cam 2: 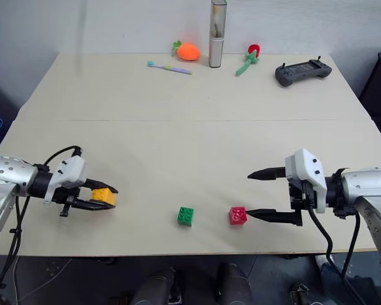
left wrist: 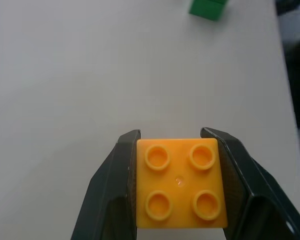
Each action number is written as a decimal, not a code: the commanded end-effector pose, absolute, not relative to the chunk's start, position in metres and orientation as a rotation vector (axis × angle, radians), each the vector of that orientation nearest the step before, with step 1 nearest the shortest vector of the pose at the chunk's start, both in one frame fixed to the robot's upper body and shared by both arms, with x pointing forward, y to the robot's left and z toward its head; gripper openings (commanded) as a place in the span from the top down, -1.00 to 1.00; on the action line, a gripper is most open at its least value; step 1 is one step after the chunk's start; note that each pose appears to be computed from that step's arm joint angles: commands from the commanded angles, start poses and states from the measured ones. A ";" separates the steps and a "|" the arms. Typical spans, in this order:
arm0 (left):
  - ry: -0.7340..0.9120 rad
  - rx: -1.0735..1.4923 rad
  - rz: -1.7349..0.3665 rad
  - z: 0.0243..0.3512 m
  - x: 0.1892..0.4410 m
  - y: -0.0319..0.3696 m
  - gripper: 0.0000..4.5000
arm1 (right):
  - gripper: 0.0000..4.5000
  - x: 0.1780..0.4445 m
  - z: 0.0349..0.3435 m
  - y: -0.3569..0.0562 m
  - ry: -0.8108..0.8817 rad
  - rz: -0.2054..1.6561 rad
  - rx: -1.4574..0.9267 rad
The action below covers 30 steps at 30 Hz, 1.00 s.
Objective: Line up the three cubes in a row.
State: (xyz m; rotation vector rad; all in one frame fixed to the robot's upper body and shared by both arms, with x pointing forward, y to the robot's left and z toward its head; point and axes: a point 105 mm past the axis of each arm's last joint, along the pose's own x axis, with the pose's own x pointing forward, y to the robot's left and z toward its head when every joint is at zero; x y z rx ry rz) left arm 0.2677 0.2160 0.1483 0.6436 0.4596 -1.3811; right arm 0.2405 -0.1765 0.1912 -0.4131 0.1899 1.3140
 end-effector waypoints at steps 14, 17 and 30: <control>0.410 0.825 -1.519 0.128 0.277 0.187 0.32 | -1.00 0.223 0.187 -0.177 0.193 1.307 -0.480; 0.399 0.799 -1.515 0.128 0.278 0.184 0.32 | -1.00 0.222 0.187 -0.177 0.191 1.305 -0.480; 0.389 0.726 -1.485 0.143 0.272 0.192 -0.98 | -1.00 0.222 0.184 -0.189 0.225 1.295 -0.484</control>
